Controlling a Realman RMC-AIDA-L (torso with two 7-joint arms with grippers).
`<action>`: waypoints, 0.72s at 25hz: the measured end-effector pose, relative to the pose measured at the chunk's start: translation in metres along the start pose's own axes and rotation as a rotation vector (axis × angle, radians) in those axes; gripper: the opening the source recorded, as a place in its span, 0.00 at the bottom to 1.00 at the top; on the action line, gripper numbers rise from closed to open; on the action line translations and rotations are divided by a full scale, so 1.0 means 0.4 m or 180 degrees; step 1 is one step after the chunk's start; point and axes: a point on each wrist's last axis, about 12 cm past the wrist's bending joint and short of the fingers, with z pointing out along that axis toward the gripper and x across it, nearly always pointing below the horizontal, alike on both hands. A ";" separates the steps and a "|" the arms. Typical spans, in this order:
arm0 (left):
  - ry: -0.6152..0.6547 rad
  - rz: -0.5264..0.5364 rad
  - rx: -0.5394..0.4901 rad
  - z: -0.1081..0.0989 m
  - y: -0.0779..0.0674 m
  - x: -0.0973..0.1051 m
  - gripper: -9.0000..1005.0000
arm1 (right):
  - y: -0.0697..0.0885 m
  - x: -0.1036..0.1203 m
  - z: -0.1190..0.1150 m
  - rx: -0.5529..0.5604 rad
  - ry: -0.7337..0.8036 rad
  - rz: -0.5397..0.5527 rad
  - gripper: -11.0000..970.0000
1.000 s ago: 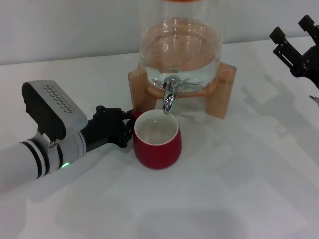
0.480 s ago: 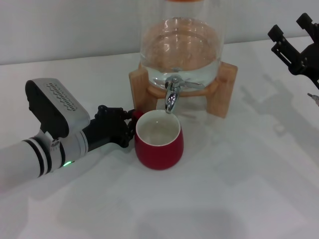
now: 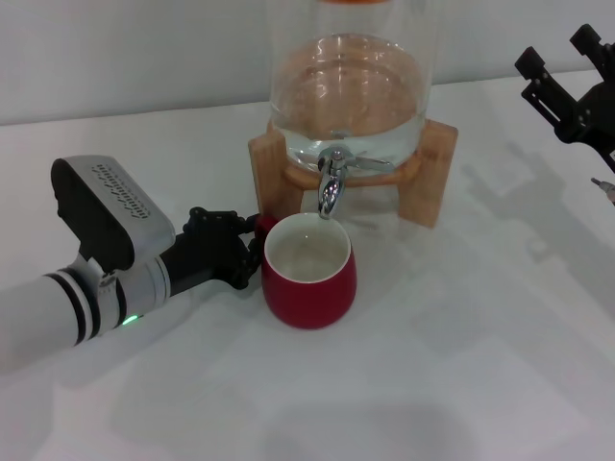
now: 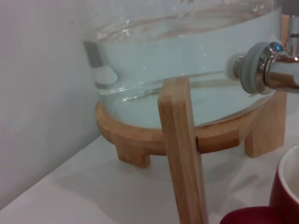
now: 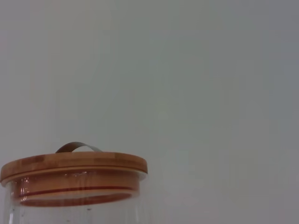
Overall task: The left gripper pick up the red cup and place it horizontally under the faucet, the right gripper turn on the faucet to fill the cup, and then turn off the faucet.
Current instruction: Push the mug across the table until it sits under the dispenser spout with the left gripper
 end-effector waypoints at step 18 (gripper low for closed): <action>0.0005 -0.0059 -0.0026 -0.008 -0.004 0.012 0.31 | 0.002 0.000 0.006 -0.0022 -0.0004 0.0000 0.87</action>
